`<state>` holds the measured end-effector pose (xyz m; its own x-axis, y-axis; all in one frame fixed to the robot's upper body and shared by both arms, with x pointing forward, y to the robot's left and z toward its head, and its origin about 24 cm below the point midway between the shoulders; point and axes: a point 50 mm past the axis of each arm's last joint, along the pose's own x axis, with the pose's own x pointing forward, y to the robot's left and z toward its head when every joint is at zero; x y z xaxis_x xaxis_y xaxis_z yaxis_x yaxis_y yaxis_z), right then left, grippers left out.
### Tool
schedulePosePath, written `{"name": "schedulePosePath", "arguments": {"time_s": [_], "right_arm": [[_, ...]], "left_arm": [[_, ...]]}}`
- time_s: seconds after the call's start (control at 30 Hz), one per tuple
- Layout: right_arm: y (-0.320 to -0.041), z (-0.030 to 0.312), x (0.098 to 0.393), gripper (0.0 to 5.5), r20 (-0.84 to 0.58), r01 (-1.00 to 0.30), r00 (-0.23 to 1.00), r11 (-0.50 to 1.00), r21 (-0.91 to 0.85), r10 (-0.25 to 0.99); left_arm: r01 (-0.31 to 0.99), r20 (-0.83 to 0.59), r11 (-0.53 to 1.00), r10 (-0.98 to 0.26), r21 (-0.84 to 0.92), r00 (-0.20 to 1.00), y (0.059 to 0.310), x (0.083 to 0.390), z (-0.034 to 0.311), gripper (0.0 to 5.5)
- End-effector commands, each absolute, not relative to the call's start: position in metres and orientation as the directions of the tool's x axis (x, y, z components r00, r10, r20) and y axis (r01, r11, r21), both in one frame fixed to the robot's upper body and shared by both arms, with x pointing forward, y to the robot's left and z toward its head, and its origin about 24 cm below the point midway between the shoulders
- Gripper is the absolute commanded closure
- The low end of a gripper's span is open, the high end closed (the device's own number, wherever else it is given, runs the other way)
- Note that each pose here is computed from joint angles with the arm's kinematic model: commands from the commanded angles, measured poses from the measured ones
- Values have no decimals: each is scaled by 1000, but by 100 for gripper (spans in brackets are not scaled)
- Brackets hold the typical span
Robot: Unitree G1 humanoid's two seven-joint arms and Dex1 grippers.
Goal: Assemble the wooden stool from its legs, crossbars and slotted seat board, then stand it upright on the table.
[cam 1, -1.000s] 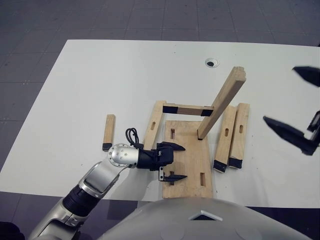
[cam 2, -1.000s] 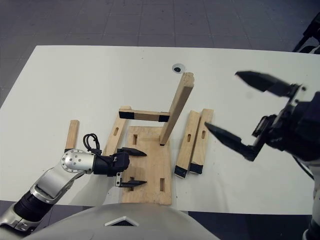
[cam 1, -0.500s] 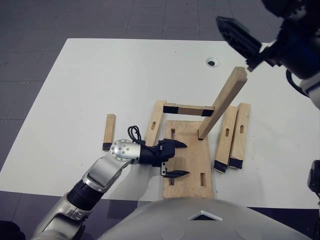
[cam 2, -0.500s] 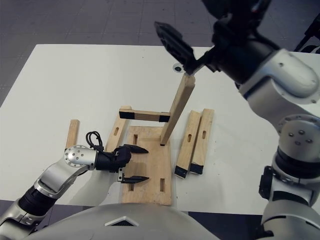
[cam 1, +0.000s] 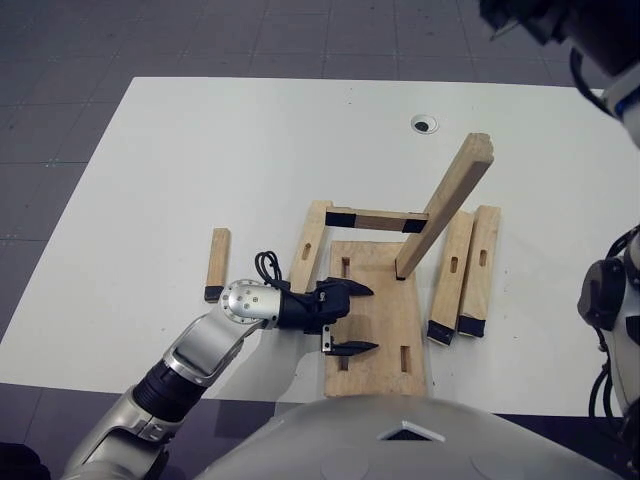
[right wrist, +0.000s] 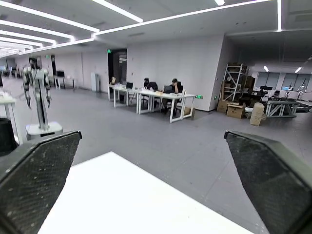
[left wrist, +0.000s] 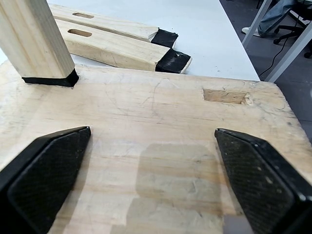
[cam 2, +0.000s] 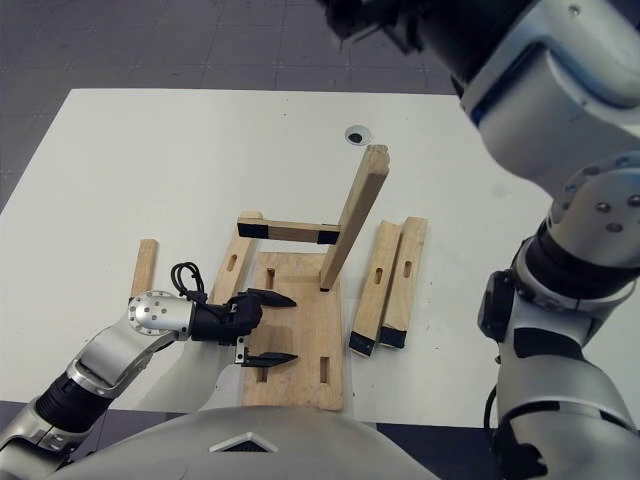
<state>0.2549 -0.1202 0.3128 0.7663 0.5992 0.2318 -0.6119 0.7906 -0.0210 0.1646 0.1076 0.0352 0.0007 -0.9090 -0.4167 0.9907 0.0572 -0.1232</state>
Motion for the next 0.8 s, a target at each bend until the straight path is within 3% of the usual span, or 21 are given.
{"name": "schedulePosePath", "arguments": {"time_s": [0.03,0.13,0.27,0.47,0.67,0.8], "right_arm": [[-108,258,255,3,24,-632,774,770,85,633],[-95,199,238,3,-158,-640,725,741,205,670],[-93,182,229,3,-187,-623,718,738,258,671],[-93,200,231,3,-83,-643,730,723,253,678],[-93,257,237,3,137,-705,708,685,182,692],[-110,294,240,3,260,-699,712,693,175,652]], "left_arm": [[970,-550,112,-835,-217,-27,124,152,10,77],[970,-549,108,-836,-215,-28,123,151,11,77],[970,-548,109,-836,-216,-28,123,150,11,77],[966,-543,114,-839,-230,-30,123,145,7,77],[962,-541,116,-840,-246,-37,123,138,2,77],[960,-541,120,-840,-252,-37,122,136,-1,77]]}}
